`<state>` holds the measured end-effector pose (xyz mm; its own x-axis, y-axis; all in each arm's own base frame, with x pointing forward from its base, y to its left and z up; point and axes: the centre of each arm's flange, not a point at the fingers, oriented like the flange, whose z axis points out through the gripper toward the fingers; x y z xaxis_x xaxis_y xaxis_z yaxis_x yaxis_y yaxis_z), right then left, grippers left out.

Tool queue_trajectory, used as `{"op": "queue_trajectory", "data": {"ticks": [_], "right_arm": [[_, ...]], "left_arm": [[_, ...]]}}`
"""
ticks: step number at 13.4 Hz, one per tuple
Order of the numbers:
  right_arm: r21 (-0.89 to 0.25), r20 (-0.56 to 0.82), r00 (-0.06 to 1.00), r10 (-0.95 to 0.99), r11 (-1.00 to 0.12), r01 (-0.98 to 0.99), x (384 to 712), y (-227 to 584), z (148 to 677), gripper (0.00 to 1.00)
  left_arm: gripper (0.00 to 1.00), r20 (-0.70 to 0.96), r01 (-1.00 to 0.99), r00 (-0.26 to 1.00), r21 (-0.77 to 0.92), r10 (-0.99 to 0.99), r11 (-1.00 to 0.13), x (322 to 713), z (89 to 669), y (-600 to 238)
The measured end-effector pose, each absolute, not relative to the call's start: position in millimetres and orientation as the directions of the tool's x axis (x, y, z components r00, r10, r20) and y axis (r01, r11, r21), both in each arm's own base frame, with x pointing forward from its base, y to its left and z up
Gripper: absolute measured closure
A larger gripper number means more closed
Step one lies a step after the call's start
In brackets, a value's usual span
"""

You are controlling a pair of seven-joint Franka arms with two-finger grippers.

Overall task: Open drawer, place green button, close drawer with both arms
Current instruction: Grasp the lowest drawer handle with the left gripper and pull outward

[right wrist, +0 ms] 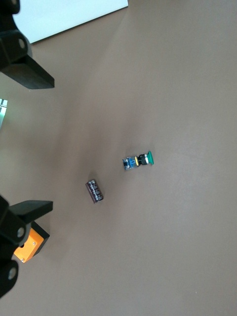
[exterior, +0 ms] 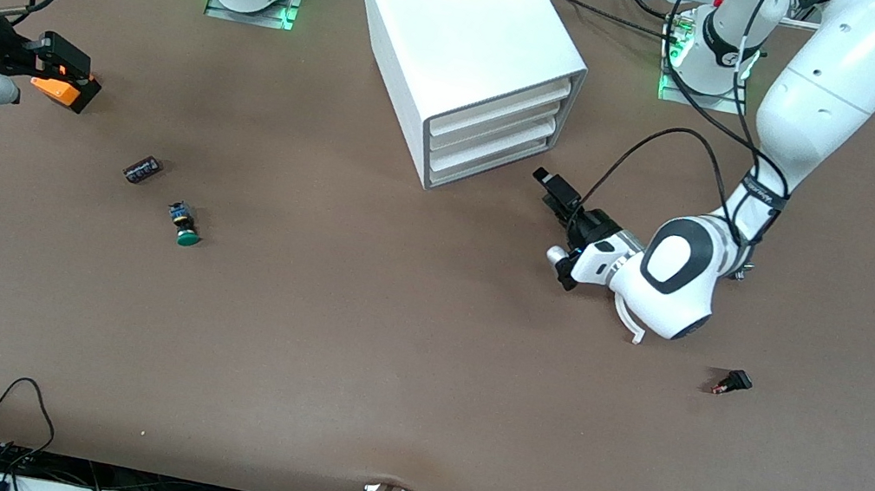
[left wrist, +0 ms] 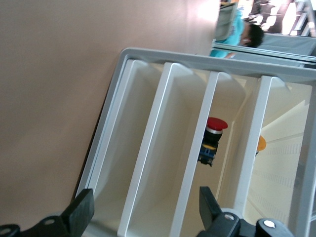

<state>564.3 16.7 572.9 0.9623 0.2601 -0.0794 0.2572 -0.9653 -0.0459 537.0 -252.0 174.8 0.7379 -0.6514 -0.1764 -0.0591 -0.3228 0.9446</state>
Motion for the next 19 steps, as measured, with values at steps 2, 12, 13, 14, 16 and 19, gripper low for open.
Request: {"op": "queue_trajectory", "data": {"ticks": [2, 12, 13, 14, 16, 19], "right_arm": [[-0.046, -0.079, 0.962, 0.26, -0.965, 0.257, 564.3, 16.7, 572.9, 0.0], [-0.046, -0.079, 0.962, 0.26, -0.965, 0.257, 564.3, 16.7, 572.9, 0.0], [-0.046, -0.079, 0.962, 0.26, -0.965, 0.257, 564.3, 16.7, 572.9, 0.0], [-0.046, -0.079, 0.962, 0.26, -0.965, 0.257, 564.4, 16.7, 573.0, 0.0], [-0.046, -0.079, 0.962, 0.26, -0.965, 0.257, 564.4, 16.7, 573.0, 0.0], [-0.046, -0.079, 0.962, 0.26, -0.965, 0.257, 564.5, 16.7, 572.9, 0.0]], "left_arm": [[0.08, -0.108, -0.077, 0.76, 0.964, -0.641, -0.253, 523.1, 158.0, -267.1], [0.41, -0.004, -0.051, 0.81, 0.996, -0.586, -0.077, 450.8, 107.3, -345.7], [0.48, -0.008, -0.054, 0.81, 0.995, -0.586, -0.087, 443.4, 104.8, -355.5], [0.48, -0.011, -0.056, 0.814, 0.994, -0.581, -0.096, 439.0, 103.0, -362.4], [0.6, -0.011, -0.062, 0.814, 0.992, -0.58, -0.106, 433.5, 101.2, -370.8], [0.77, -0.011, -0.065, 0.819, 0.992, -0.574, -0.112, 436.8, 100.2, -366.9]]}}
